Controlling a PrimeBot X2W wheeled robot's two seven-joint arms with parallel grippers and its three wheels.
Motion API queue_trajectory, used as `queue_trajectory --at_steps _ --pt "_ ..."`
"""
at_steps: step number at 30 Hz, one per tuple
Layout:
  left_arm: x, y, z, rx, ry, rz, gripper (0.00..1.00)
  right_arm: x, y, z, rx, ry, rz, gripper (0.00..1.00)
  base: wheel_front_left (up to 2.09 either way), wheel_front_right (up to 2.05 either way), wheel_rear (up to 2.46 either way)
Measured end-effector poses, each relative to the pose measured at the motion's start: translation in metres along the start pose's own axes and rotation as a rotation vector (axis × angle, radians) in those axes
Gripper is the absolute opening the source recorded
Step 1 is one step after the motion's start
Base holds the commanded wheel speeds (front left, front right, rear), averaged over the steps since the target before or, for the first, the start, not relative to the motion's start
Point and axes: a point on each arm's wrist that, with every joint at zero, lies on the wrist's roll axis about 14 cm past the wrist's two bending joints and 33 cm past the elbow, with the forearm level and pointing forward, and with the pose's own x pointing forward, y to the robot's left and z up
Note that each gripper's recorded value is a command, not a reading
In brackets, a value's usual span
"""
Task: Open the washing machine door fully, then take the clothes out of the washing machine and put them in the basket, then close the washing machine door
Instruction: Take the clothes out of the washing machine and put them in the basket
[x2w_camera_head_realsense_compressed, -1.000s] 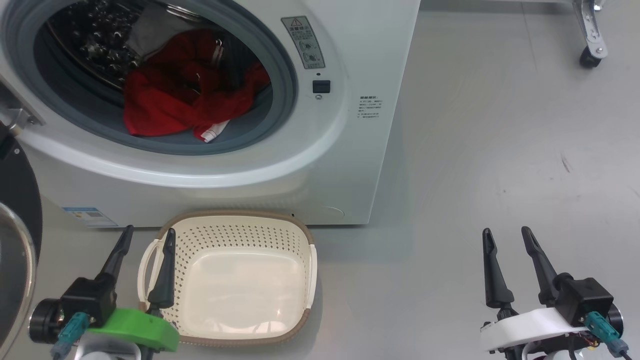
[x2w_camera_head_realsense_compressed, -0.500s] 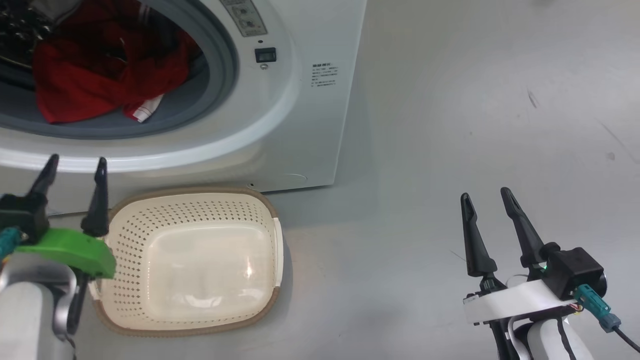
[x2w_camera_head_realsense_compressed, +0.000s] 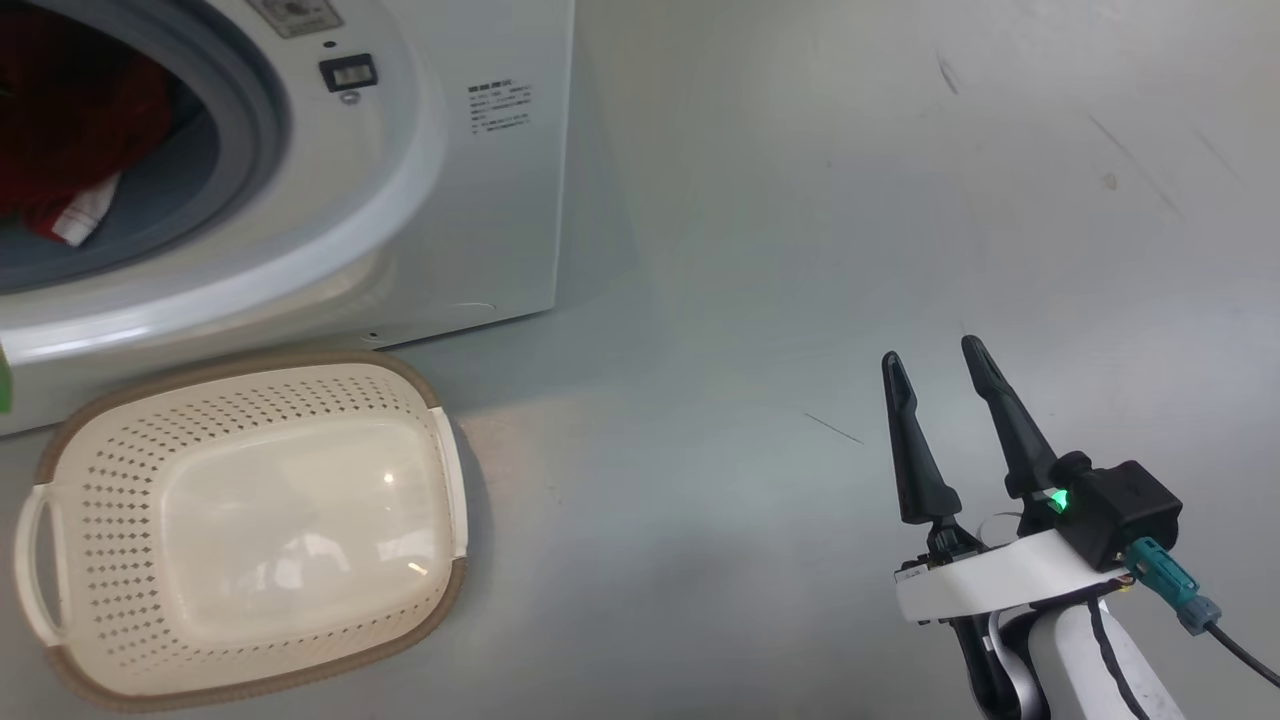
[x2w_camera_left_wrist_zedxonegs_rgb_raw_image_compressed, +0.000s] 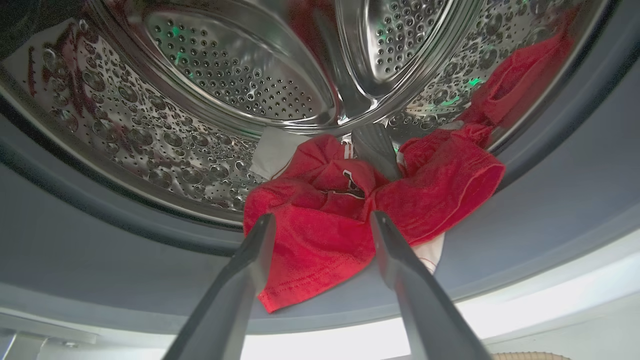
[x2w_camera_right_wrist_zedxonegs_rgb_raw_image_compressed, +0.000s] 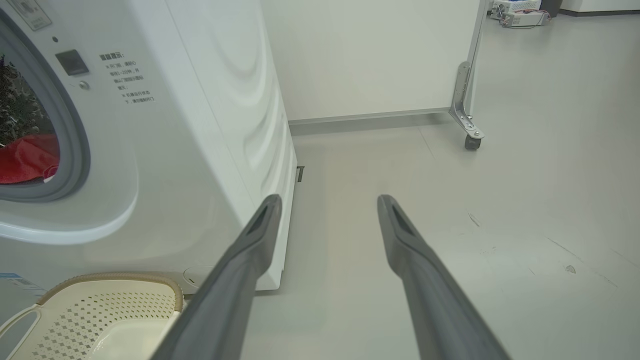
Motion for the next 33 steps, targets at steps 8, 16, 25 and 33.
queue_trajectory --at_steps 8,16,25,33 --pt "0.046 -0.013 -0.012 0.049 0.106 -0.015 1.0 -0.001 -0.02 -0.003 -0.006 0.015 -0.067 1.0 0.0 0.0 0.0" --pt "0.081 -0.009 -0.027 0.088 0.213 0.016 1.0 0.001 -0.035 -0.008 0.004 0.032 -0.119 1.0 0.0 0.0 0.0" --pt "0.098 0.002 -0.049 0.13 0.313 0.06 1.0 0.004 -0.042 -0.011 0.013 0.038 -0.154 1.0 0.0 0.0 0.0" --pt "0.103 0.006 -0.054 0.154 0.357 0.076 1.0 0.006 -0.041 -0.013 0.013 0.045 -0.155 1.0 0.0 0.0 0.0"
